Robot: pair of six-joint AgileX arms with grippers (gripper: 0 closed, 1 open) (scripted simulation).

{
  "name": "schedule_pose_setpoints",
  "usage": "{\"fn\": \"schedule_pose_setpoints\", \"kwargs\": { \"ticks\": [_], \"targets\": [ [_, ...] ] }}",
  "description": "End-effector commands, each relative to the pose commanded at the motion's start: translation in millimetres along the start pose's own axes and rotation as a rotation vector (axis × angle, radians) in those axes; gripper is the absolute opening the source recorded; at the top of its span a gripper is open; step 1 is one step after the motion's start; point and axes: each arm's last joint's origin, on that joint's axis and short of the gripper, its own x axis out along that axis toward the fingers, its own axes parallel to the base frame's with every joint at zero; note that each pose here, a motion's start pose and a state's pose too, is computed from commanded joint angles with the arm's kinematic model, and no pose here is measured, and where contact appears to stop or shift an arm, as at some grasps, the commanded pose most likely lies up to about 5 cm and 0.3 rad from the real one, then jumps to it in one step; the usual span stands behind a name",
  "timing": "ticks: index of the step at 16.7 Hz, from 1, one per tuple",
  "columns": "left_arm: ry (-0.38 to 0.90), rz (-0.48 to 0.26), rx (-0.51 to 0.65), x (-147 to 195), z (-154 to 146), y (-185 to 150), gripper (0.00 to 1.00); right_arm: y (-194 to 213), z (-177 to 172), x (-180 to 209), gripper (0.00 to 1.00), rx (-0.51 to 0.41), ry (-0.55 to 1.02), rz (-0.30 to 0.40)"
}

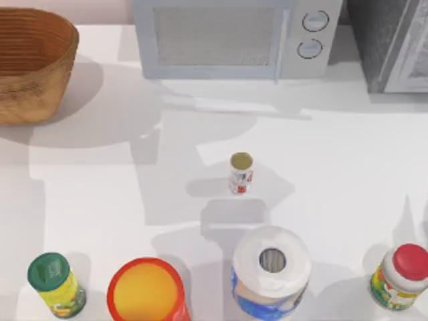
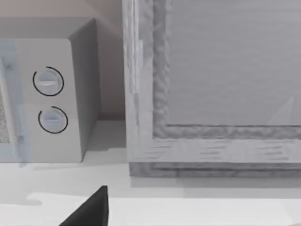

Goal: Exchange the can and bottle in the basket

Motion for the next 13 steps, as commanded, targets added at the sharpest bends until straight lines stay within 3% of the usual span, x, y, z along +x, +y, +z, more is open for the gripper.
{"fn": "schedule_pose_setpoints", "kwargs": {
  "ticks": [4,8,13],
  "targets": [
    [-0.002,-0.001,0.000,25,-12,-2,0.00,0,0,0,1.00,0.000,0.000,0.000],
    [-0.004,-0.001,0.000,27,-13,-3,0.00,0,0,0,1.00,0.000,0.000,0.000],
    [-0.004,-0.001,0.000,27,-13,-3,0.38,0,0,0,1.00,0.000,0.000,0.000]
  ]
}}
